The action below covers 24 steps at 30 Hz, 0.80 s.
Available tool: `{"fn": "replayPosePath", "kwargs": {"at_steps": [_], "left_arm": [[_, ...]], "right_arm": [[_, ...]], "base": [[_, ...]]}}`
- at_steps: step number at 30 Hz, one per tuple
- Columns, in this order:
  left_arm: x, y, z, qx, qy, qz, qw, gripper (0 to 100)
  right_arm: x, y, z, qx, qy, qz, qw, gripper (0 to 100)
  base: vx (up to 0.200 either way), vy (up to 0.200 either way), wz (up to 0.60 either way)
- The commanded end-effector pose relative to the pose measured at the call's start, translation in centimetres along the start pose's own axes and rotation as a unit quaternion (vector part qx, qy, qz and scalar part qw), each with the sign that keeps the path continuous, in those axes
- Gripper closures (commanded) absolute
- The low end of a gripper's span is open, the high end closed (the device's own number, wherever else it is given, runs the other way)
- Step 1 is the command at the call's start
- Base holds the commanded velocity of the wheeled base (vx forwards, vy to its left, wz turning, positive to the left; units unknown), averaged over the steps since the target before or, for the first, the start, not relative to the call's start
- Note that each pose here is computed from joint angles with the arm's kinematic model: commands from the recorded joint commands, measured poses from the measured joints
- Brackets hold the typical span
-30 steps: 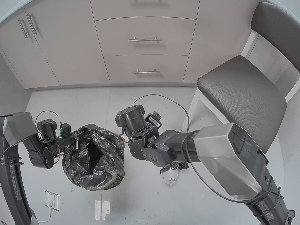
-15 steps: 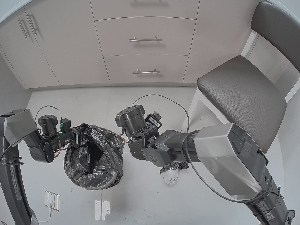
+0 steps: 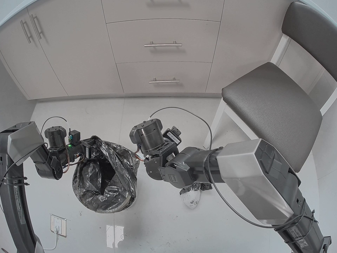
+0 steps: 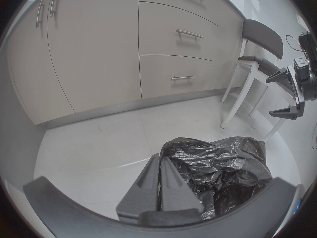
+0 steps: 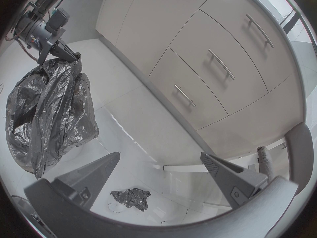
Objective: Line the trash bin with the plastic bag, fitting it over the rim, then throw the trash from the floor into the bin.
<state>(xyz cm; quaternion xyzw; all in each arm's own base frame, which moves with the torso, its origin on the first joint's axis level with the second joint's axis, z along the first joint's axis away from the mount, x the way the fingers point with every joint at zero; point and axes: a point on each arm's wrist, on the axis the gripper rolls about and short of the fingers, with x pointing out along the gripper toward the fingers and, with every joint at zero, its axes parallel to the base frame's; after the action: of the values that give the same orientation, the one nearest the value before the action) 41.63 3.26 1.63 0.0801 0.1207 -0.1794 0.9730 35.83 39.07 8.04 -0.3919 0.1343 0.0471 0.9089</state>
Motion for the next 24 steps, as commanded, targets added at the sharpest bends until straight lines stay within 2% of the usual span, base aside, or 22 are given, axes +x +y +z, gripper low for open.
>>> {"fn": "replayPosePath", "kwargs": {"at_steps": [1, 24], "left_arm": [[0.5, 0.1, -0.9, -0.003, 0.006, 0.000, 1.0000, 100], [2.6, 0.7, -3.3, -0.008, 0.019, 0.013, 0.9997, 100]], "right_arm": [[0.1, 0.2, -0.1, 0.001, -0.001, 0.000, 1.0000, 0], [0.2, 0.5, -0.3, -0.002, 0.001, 0.001, 1.0000, 0]], "base": [[0.000, 0.000, 0.00], [0.000, 0.000, 0.00]]}}
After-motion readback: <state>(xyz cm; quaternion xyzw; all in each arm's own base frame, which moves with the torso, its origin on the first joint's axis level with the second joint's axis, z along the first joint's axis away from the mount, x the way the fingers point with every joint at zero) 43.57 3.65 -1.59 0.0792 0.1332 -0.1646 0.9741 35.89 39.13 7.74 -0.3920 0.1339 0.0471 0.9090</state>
